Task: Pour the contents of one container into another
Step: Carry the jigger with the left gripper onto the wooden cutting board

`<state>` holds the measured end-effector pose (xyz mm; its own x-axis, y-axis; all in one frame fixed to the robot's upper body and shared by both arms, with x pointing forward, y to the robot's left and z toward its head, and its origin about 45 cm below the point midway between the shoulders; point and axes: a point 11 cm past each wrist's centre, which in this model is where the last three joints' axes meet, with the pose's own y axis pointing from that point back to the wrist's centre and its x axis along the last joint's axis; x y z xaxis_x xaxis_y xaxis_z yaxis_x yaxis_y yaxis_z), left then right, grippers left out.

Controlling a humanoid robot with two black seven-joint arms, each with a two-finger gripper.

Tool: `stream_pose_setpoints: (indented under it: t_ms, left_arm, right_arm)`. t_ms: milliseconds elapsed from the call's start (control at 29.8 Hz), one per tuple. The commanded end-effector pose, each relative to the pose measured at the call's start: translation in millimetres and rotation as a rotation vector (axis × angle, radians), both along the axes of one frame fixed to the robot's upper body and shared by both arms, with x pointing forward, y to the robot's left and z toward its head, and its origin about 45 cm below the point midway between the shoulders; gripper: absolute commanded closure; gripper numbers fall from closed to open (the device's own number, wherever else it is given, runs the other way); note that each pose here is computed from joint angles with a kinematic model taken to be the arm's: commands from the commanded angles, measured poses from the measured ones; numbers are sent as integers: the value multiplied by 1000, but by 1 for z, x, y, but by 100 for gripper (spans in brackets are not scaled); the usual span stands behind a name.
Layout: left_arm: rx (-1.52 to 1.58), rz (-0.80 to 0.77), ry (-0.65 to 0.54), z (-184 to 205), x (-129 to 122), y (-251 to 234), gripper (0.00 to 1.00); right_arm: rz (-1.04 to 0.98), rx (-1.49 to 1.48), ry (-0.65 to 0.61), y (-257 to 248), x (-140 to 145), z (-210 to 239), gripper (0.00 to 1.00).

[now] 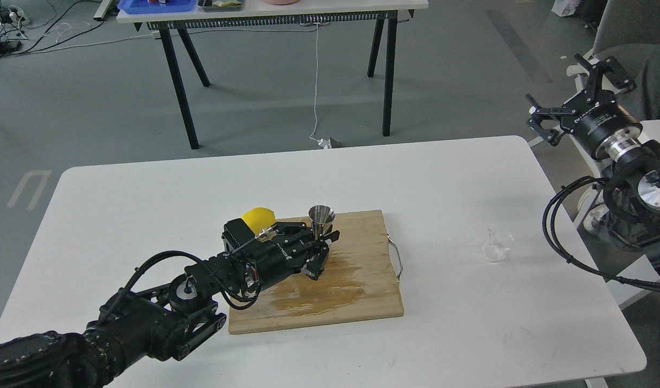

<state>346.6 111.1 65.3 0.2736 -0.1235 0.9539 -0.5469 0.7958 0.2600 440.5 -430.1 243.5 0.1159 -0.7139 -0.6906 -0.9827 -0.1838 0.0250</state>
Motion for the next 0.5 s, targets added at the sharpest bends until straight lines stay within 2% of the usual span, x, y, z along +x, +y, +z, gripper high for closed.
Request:
stream_pose_setpoints:
  t_ms: [0, 101, 268, 469]
  left_arm:
    - [-3, -1, 3, -1, -1, -1, 89]
    - [-5, -3, 1, 0, -1, -2, 79]
    - [-14, -7, 2, 2, -2, -4, 77]
    - [-16, -9, 2, 2, -2, -5, 66]
  right_arm:
    - [3, 3, 3, 2, 0, -2, 1]
    - [5, 4, 4, 3, 0, -3, 1]
    - [3, 4, 3, 3, 0, -2, 1]
    - [2, 3, 2, 1, 0, -2, 1]
